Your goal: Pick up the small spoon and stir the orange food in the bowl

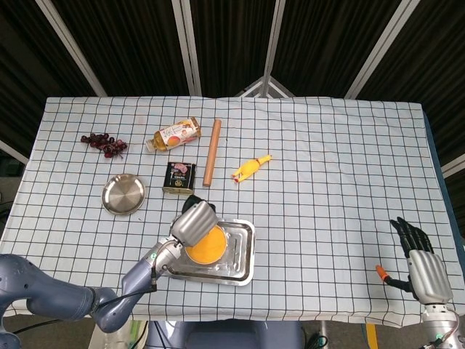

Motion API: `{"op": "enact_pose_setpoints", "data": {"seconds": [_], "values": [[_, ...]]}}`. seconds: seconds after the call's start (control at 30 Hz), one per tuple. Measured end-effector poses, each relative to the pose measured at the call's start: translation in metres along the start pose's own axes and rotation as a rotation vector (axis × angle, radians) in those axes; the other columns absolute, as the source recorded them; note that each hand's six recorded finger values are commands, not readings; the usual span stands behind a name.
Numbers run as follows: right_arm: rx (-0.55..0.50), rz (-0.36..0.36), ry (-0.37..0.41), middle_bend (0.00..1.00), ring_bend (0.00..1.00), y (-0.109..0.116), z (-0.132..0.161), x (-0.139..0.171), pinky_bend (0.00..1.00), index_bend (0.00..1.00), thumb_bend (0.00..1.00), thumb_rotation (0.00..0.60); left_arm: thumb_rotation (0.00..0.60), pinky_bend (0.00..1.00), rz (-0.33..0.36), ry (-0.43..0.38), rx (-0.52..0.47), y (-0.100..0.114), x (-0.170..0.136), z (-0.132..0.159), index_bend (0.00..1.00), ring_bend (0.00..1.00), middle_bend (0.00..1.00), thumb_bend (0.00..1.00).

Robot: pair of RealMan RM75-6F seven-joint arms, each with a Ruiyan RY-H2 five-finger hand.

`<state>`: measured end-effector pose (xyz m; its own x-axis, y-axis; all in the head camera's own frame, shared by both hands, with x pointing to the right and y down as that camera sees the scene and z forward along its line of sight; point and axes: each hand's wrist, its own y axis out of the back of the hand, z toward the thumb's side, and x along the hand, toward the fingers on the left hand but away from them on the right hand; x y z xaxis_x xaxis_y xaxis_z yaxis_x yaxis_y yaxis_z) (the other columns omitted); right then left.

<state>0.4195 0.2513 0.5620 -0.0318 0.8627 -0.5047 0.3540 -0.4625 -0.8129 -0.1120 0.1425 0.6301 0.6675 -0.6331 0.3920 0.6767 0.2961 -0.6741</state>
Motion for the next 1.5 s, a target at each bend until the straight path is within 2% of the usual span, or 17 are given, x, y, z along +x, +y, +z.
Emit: {"op": "enact_pose_setpoints", "data": {"seconds": [0.2, 0.5, 0.8, 1.0, 1.17, 1.5], "values": [[-0.001, 0.001, -0.001, 0.00, 0.00, 0.000, 0.000, 0.000, 0.00, 0.00, 0.32, 0.600, 0.600, 1.00, 0.029, -0.033, 0.084, 0.001, 0.002, 0.004, 0.74, 1.00, 1.00, 0.77], [0.004, 0.004, 0.000, 0.00, 0.00, -0.001, 0.000, 0.000, 0.00, 0.00, 0.32, 0.600, 0.600, 1.00, 0.059, -0.057, 0.110, 0.005, 0.003, 0.013, 0.75, 1.00, 1.00, 0.77], [0.004, 0.002, 0.001, 0.00, 0.00, 0.000, 0.000, 0.000, 0.00, 0.00, 0.32, 0.600, 0.600, 1.00, 0.094, -0.099, 0.075, 0.013, 0.000, 0.028, 0.75, 1.00, 1.00, 0.76], [0.005, 0.002, 0.002, 0.00, 0.00, -0.001, 0.000, 0.000, 0.00, 0.00, 0.32, 0.600, 0.600, 1.00, 0.128, -0.109, 0.016, 0.024, -0.004, 0.028, 0.75, 1.00, 1.00, 0.76], [0.007, 0.001, 0.002, 0.00, 0.00, -0.001, 0.000, 0.000, 0.00, 0.00, 0.32, 0.600, 0.600, 1.00, 0.148, -0.123, 0.015, 0.028, -0.009, 0.026, 0.75, 1.00, 1.00, 0.76], [0.007, 0.003, 0.001, 0.00, 0.00, -0.001, 0.001, 0.000, 0.00, 0.00, 0.32, 0.600, 0.600, 1.00, 0.130, -0.113, 0.060, 0.014, -0.016, 0.009, 0.75, 1.00, 1.00, 0.75]]}}
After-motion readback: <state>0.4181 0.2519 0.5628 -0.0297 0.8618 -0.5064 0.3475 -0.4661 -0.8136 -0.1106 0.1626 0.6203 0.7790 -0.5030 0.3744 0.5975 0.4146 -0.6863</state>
